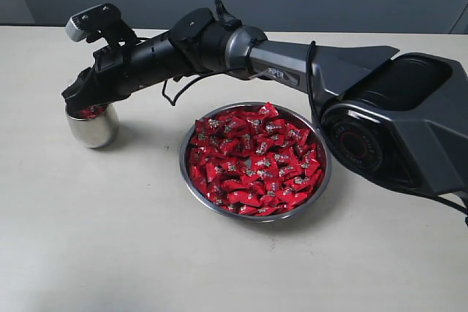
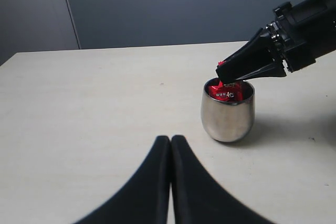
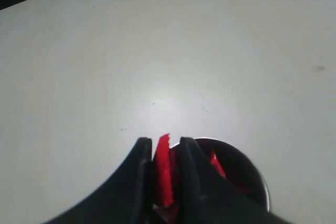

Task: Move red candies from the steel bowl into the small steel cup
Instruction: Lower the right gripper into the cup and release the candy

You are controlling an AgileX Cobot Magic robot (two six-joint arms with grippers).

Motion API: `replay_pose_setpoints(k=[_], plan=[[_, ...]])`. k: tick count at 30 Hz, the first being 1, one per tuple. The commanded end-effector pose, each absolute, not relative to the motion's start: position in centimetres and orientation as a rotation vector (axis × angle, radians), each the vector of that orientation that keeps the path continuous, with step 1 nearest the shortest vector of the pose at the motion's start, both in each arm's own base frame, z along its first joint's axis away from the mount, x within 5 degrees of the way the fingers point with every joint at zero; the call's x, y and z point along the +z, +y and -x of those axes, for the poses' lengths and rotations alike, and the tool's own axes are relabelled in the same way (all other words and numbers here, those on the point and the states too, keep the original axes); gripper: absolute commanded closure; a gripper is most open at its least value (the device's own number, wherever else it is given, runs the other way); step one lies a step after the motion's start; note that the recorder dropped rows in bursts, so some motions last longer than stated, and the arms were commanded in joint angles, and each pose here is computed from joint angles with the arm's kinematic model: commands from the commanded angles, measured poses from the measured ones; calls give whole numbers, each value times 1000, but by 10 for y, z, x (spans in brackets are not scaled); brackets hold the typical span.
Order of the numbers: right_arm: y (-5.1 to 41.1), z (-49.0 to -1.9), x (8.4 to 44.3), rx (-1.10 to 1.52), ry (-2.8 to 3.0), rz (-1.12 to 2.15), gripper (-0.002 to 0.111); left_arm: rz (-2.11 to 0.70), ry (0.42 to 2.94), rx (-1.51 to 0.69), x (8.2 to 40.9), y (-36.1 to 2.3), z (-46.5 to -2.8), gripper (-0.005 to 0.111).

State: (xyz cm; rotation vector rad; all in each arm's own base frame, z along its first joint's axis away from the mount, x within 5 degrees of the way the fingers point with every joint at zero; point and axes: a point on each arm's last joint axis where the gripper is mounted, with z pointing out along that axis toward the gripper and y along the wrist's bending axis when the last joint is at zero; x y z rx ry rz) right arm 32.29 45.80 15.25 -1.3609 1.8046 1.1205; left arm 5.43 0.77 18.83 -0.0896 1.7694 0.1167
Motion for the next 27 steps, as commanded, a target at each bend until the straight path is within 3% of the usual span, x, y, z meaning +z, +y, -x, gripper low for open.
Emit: replay_pose_setpoints(k=[1,22,24,27], plan=[[459,-323,157,1110,1792,1352,109,92,1767,114,187,8,-54,106],[462,-320,156,1075,1784,1361,108,92,1767,114,187,8,-54,106],[462,-320,156,1073,1783,1366,102,92,1767,114,187,8,-54,106],[462,-320,156,1074,1783,1368,78,92,1767,114,187,8,-54,106]])
